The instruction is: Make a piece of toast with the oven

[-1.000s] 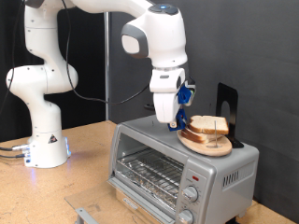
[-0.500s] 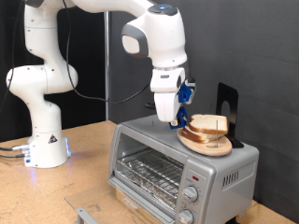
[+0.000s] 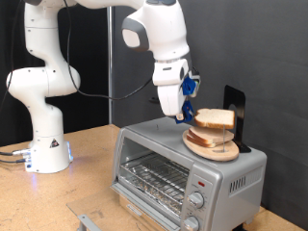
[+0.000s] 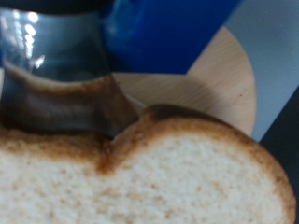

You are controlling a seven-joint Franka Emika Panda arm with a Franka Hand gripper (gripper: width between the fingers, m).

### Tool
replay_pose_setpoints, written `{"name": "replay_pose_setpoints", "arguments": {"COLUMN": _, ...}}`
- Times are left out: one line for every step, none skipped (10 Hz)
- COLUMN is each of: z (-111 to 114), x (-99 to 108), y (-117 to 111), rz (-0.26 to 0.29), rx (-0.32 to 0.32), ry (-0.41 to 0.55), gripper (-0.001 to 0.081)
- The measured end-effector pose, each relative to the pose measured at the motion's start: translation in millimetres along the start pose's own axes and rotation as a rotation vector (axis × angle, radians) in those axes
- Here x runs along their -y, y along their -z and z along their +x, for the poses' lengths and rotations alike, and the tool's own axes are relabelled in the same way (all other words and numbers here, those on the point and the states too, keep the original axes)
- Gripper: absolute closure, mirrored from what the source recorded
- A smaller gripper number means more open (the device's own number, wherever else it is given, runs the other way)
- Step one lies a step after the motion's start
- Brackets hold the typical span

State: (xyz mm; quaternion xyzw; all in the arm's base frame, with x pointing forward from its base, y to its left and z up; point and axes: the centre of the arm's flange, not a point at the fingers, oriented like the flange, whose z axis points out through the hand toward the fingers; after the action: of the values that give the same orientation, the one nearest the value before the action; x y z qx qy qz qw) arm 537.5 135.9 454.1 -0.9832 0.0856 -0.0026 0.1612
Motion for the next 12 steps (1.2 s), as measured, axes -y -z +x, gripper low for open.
{"name": "replay_pose_setpoints", "arguments": {"z": -3.5, "x": -1.1, "y": 7.3, "rz": 0.009, "rx": -0.01, "ry": 0.005, "gripper": 0.0338}}
{"name": "replay_pose_setpoints", "arguments": {"z": -8.0, "x": -3.0, "y": 14.5, "rz": 0.015, "rx": -0.017, "ry": 0.008, "gripper": 0.0338}}
{"name": "replay_pose_setpoints", "arguments": {"z": -13.0, "x": -6.1, "y": 20.7, "rz": 0.018, "rx": -0.017, "ry": 0.006, "gripper": 0.0338}}
{"name": "replay_pose_setpoints", "arguments": {"z": -18.0, "x": -9.9, "y": 26.1, "rz": 0.02, "rx": -0.016, "ry": 0.002, "gripper": 0.0338}}
{"name": "replay_pose_setpoints", "arguments": {"z": -23.0, "x": -14.6, "y": 30.3, "rz": 0.023, "rx": -0.008, "ry": 0.0, "gripper": 0.0338}}
{"name": "replay_pose_setpoints", "arguments": {"z": -27.7, "x": -20.0, "y": 33.2, "rz": 0.021, "rx": 0.008, "ry": -0.002, "gripper": 0.0338}}
{"name": "replay_pose_setpoints", "arguments": {"z": -31.4, "x": -23.9, "y": 35.0, "rz": 0.019, "rx": 0.02, "ry": -0.004, "gripper": 0.0338}}
{"name": "replay_pose_setpoints", "arguments": {"z": -31.1, "x": -23.7, "y": 34.4, "rz": 0.019, "rx": 0.019, "ry": -0.004, "gripper": 0.0338}}
{"name": "replay_pose_setpoints", "arguments": {"z": -30.8, "x": -23.9, "y": 33.2, "rz": 0.019, "rx": 0.021, "ry": -0.004, "gripper": 0.0338}}
{"name": "replay_pose_setpoints", "arguments": {"z": -30.5, "x": -24.2, "y": 32.4, "rz": 0.019, "rx": 0.023, "ry": -0.005, "gripper": 0.0338}}
{"name": "replay_pose_setpoints", "arguments": {"z": -30.3, "x": -24.1, "y": 32.3, "rz": 0.021, "rx": 0.022, "ry": -0.006, "gripper": 0.0338}}
{"name": "replay_pose_setpoints", "arguments": {"z": -30.1, "x": -24.5, "y": 32.5, "rz": 0.024, "rx": 0.021, "ry": -0.008, "gripper": 0.0338}}
